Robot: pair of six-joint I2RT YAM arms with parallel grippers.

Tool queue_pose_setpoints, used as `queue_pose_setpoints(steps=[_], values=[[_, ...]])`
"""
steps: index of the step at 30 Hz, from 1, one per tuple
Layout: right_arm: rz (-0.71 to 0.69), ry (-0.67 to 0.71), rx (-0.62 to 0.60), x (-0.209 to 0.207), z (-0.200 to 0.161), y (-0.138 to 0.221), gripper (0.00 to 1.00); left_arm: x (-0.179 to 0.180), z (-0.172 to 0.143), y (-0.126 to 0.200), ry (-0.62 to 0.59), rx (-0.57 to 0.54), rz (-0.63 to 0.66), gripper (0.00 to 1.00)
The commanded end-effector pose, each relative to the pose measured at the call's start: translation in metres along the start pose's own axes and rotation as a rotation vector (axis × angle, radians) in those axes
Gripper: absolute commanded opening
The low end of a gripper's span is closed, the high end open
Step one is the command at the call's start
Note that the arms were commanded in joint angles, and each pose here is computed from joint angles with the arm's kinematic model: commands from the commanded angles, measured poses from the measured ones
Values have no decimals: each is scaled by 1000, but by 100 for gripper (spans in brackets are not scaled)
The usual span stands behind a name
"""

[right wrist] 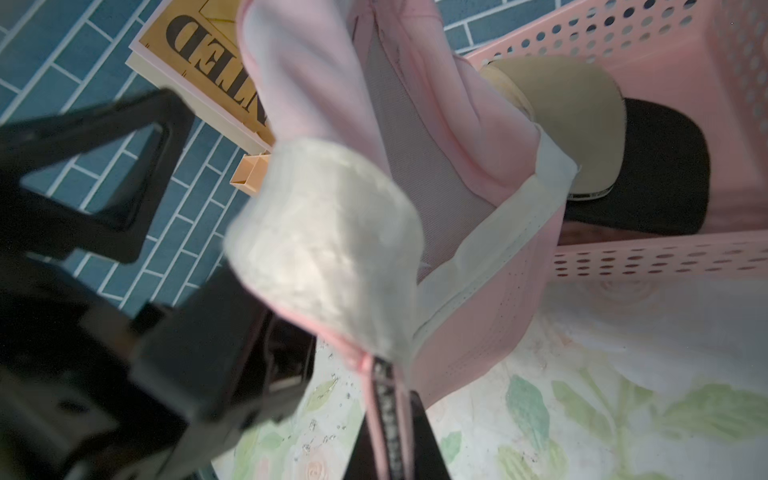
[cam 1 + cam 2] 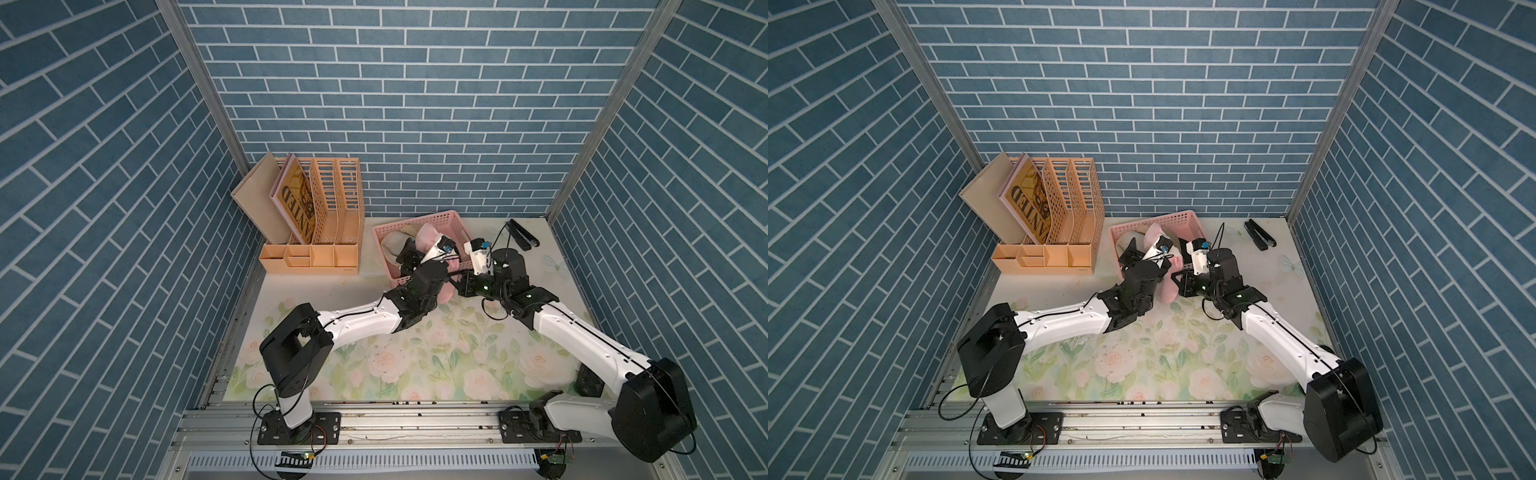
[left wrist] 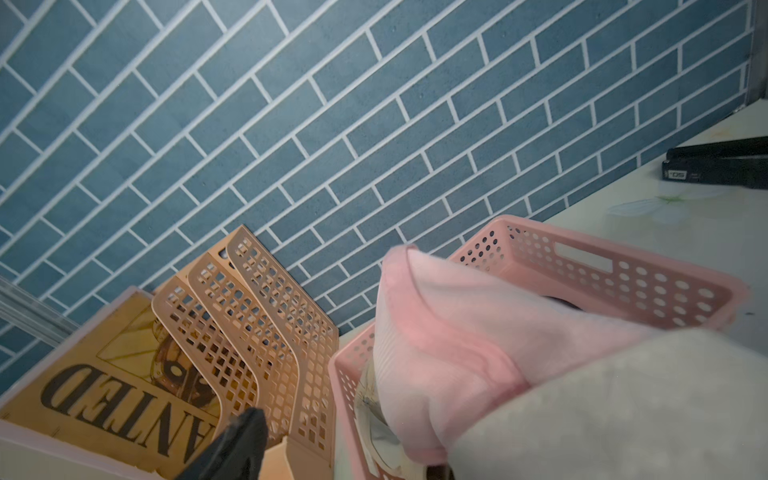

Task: Turn the baseball cap inside out
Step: Pick up the baseball cap from the basket.

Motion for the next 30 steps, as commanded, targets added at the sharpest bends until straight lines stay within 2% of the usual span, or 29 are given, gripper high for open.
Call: queue_pose_setpoints(steps=[1, 5, 7, 8, 13, 16, 18, 20, 22, 26, 30], values=[[96, 72, 24, 13, -4, 7, 0, 6, 1, -9, -32, -52, -48, 72], [106, 125, 85, 14, -10, 9, 0, 2, -4, -17, -90, -85, -203, 38], [83, 157, 113, 13, -11, 10, 0, 3, -6, -16, -101, -107, -293, 6], [68, 179, 127, 12, -11, 10, 0, 4, -7, -15, -103, -108, -328, 0], [-38, 227, 126, -4, 8, 12, 0, 9, -11, -8, -146, -46, -539, 0], [-44, 207, 112, -20, 33, 14, 0, 4, -13, 2, -144, -40, -733, 0], [-84, 214, 127, -29, 50, 12, 15, -3, -14, 11, -146, -42, -916, 0], [-107, 224, 160, -33, 62, 7, 27, -6, -14, 19, -146, -38, -1020, 0], [-100, 233, 199, -33, 68, 0, 34, -7, -13, 23, -133, -44, -1064, 0], [-114, 234, 216, -35, 74, -6, 55, -6, -8, 32, -78, -96, -1165, 0], [-167, 250, 165, -33, 85, -2, 58, 0, -2, 36, 50, -155, -1333, 0]])
Point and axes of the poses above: each gripper's point midway between its finger pads, its own y axis back along the fingers, its own x axis along the line the jaws close on, z = x × y, the point moved 9 cm from there along y, back along the fingers, and after that the axes turned 13 degrees about -y, right-handed, at the moved point
